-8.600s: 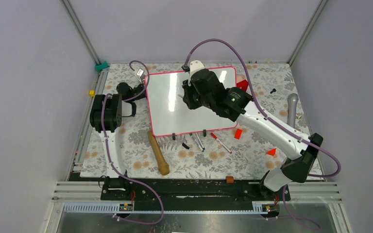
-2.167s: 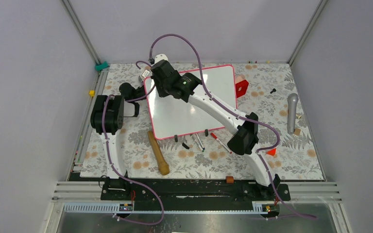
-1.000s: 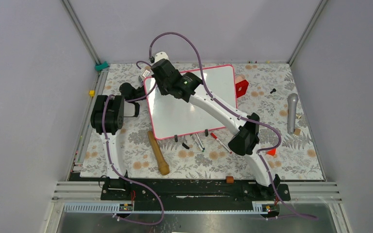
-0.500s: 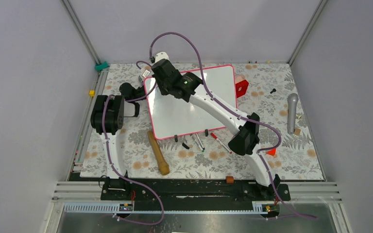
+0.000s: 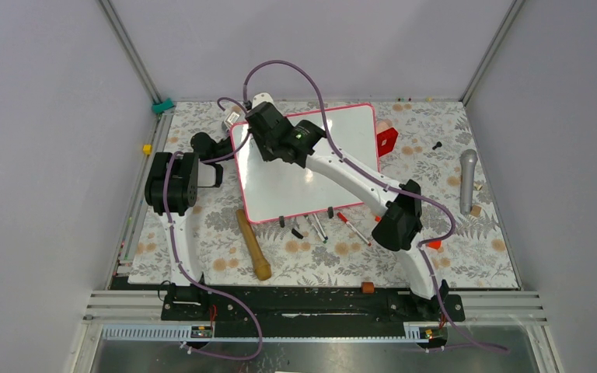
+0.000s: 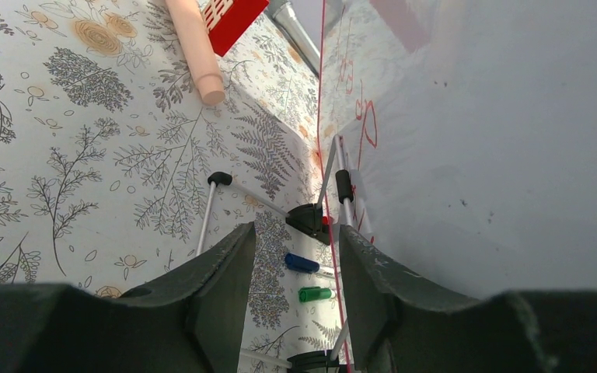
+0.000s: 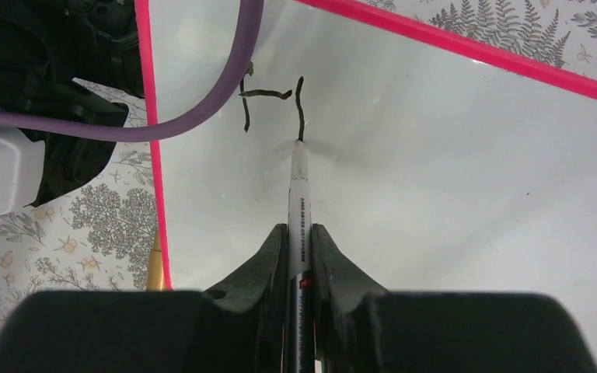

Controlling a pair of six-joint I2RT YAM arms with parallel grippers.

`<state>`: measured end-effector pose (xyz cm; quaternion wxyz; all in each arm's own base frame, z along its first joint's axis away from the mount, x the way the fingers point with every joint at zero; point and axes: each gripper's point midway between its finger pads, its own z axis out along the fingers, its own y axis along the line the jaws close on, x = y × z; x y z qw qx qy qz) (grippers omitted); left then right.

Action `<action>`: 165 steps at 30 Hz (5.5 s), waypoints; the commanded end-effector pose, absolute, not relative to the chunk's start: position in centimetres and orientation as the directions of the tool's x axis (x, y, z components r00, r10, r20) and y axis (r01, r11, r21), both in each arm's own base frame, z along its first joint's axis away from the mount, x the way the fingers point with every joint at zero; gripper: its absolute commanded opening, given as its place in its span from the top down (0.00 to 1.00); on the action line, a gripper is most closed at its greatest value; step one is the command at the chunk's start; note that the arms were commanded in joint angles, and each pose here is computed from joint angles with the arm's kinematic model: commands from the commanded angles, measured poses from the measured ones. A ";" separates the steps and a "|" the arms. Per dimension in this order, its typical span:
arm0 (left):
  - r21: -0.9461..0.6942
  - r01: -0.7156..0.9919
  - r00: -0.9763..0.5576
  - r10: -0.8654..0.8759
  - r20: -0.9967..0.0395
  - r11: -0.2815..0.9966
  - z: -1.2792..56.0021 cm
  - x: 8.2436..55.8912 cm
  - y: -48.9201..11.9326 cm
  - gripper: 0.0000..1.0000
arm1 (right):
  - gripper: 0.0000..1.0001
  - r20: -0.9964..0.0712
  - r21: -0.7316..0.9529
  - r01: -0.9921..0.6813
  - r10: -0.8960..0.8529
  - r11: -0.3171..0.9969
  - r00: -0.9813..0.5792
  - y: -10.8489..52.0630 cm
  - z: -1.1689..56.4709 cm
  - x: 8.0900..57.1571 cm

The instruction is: Write a sentence on the whiteboard

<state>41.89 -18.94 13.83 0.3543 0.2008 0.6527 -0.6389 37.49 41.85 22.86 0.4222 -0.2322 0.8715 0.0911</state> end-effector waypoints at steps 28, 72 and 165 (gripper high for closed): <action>-0.710 0.506 -0.337 -0.646 -0.685 0.489 21.9 46.0 -4.4 0.44 | 1.00 -0.931 0.093 -0.453 -0.083 0.886 -0.354 33.5 36.6 32.8; -0.631 0.420 -0.294 -0.560 -0.775 0.653 17.9 32.5 -11.2 0.01 | 1.00 -0.883 0.152 -0.536 -0.130 0.831 -0.451 31.8 32.8 29.0; -0.696 0.618 -0.528 -0.463 -0.711 0.365 16.4 34.4 -12.9 0.72 | 1.00 -0.780 0.064 -0.519 -0.282 0.852 -0.559 40.4 26.7 37.5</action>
